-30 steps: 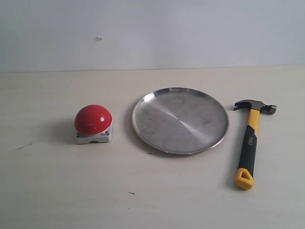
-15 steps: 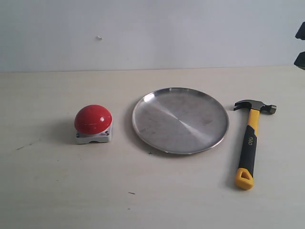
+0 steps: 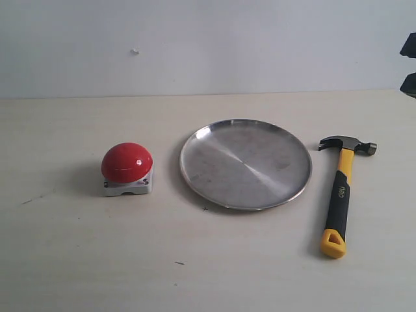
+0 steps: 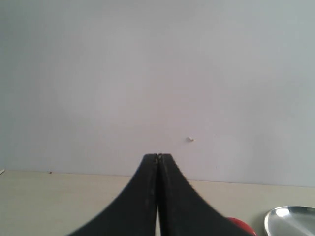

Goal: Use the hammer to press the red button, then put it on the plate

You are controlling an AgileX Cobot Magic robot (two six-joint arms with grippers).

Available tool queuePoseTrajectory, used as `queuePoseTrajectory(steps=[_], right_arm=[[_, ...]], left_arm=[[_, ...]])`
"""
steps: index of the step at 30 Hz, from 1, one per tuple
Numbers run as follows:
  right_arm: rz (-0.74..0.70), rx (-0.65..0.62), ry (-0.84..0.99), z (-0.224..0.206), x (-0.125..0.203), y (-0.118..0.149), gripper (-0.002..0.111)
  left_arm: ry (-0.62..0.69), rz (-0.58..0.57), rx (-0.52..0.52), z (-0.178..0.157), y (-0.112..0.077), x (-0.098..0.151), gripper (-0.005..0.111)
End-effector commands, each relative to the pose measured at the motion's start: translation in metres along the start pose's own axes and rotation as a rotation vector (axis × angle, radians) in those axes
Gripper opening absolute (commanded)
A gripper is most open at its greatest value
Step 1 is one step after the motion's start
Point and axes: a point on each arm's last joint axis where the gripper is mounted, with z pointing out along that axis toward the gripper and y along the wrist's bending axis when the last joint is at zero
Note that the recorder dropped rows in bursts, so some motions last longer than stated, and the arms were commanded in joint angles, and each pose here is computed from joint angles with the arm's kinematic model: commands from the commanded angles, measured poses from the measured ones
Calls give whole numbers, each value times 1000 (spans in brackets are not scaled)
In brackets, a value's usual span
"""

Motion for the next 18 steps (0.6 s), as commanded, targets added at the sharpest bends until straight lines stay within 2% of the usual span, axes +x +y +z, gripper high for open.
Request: queuePoseTrajectory(steps=[1, 7, 11, 15, 18], right_arm=[[65, 74, 0, -2, -9, -17, 0], [143, 177, 23, -8, -14, -42, 0], [148, 184, 2, -8, -17, -45, 0], [154, 166, -174, -10, -33, -44, 0], [205, 161, -172, -9, -32, -44, 0]], left_arm=[[-4, 3, 6, -1, 0, 0, 0], [-4, 3, 6, -1, 0, 0, 0], [-4, 3, 6, -1, 0, 0, 0], [-4, 3, 6, -1, 0, 0, 0], [-4, 3, 6, -1, 0, 0, 0]])
